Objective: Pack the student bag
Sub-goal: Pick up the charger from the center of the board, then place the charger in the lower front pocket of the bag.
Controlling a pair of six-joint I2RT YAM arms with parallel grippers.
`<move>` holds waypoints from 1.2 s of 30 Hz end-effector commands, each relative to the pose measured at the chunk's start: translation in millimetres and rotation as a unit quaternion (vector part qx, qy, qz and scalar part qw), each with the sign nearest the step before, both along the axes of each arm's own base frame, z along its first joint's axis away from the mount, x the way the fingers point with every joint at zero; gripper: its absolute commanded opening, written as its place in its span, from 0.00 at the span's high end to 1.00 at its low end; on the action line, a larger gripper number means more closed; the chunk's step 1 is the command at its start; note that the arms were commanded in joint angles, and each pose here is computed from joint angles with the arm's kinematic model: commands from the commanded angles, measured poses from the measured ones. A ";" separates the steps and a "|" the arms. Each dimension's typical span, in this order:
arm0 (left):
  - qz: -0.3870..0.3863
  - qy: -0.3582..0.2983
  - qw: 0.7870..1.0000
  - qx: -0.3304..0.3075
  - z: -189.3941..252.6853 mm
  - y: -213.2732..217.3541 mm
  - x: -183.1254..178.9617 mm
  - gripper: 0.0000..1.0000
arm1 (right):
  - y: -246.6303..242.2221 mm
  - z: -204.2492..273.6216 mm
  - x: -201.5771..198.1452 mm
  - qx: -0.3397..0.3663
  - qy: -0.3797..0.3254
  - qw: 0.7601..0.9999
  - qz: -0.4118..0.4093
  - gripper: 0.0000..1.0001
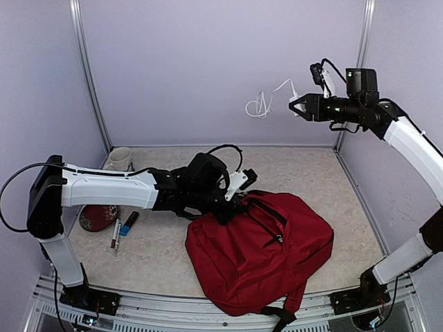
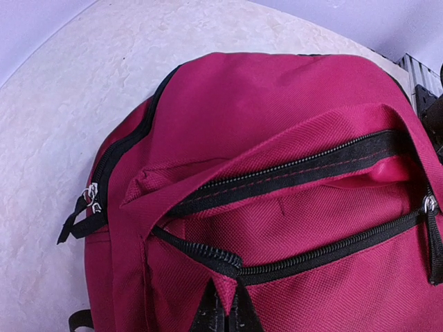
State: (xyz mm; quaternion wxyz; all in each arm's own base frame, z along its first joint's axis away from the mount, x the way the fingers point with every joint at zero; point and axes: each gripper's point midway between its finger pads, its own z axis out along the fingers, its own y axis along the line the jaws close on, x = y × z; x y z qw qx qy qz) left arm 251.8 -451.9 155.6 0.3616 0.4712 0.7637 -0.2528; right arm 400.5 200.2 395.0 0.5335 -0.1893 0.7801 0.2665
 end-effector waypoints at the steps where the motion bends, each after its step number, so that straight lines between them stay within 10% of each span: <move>1: -0.010 -0.021 0.998 -0.055 36.9 -7.6 0.5 1.00 | 52.4 32.9 -59.5 0.063 -0.009 0.991 0.118 1.00; 21: -0.011 -0.021 0.998 -0.065 42.9 -9.3 -5.0 1.00 | 76.1 -116.5 -158.4 0.154 0.216 0.949 0.169 1.00; 36: -0.004 -0.017 0.999 -0.049 30.2 -6.2 -4.5 1.00 | 90.2 -40.6 -185.2 0.193 0.150 0.939 0.241 1.00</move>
